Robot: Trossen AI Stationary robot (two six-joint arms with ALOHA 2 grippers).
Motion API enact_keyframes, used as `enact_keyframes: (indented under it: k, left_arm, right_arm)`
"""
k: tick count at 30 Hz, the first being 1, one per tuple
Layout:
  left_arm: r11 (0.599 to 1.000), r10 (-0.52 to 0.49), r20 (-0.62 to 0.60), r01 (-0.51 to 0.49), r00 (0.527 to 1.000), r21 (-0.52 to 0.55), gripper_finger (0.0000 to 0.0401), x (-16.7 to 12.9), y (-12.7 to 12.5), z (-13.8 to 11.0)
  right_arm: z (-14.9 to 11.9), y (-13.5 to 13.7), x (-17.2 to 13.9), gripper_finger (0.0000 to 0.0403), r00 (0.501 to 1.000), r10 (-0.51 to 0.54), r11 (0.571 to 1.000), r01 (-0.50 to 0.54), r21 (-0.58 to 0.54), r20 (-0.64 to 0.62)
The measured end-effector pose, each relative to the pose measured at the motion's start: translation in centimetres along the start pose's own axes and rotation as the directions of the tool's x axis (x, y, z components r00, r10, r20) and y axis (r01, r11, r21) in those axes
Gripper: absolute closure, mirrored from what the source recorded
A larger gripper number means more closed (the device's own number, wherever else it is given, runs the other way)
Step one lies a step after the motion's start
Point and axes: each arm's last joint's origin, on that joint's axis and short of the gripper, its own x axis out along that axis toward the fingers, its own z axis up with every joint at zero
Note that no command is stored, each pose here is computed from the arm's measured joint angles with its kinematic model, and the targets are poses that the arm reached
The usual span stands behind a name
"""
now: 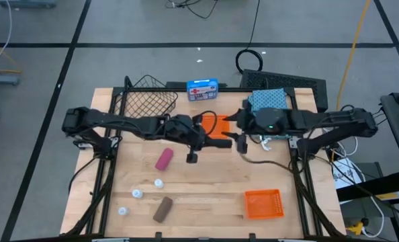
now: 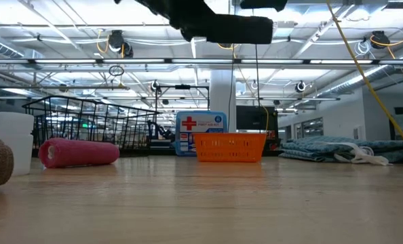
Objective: Pick & place medical supplies in basket/bin
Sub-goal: Put the black bandage into the bottom orange bin
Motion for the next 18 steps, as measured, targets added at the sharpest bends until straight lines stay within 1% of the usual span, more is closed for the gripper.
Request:
enact_keyframes:
  k: [2, 4, 6, 9, 10, 12, 16, 18]
  left_arm:
    - [1.0, -0.005, -0.001, 0.005, 1.0, -0.006, 0.0325, 0.7, 0.0, -0.3]
    - [1.0, -0.014, -0.011, 0.014, 1.0, -0.009, 0.0331, 1.6, -0.1, -0.8]
    - [1.0, -0.022, -0.017, 0.022, 1.0, -0.011, 0.0338, 2.0, -0.1, -1.0]
    - [0.999, -0.022, -0.001, 0.022, 1.0, -0.024, 0.034, 2.4, 0.1, -1.1]
    - [0.999, -0.021, -0.01, 0.021, 1.0, -0.035, 0.0337, 2.5, 0.2, -1.3]
    - [0.999, -0.02, -0.02, 0.019, 1.0, -0.047, 0.033, 2.6, 0.3, -1.4]
    - [0.999, -0.021, -0.012, 0.02, 1.0, -0.049, 0.0328, 2.5, 0.3, -1.3]
    - [0.999, -0.023, -0.024, 0.022, 0.999, -0.049, 0.0334, 2.5, 0.2, -1.5]
  right_arm:
    - [1.4, 0.0, 0.5, 0.0159, 0.995, -0.002, 1.0, 0.002, 0.002, -0.103]
    - [2.2, 0.1, 1.2, 0.0149, 0.976, -0.007, 1.0, 0.005, -0.013, -0.217]
    - [2.3, 0.4, 2.6, 0.0143, 0.936, 0.008, 1.0, -0.017, -0.024, -0.352]
    - [2.3, 1.2, 4.8, 0.0138, 0.871, 0.109, 0.994, -0.109, 0.029, -0.479]
    - [2.1, 1.5, 5.6, 0.0138, 0.846, 0.144, 0.989, -0.139, 0.049, -0.513]
    - [1.7, 2.0, 6.8, 0.0139, 0.813, 0.194, 0.98, -0.183, 0.077, -0.549]
    - [0.2, 2.6, 8.7, 0.0144, 0.746, 0.211, 0.975, -0.204, 0.085, -0.632]
    - [-0.1, 2.6, 9.0, 0.0147, 0.729, 0.205, 0.976, -0.201, 0.083, -0.654]
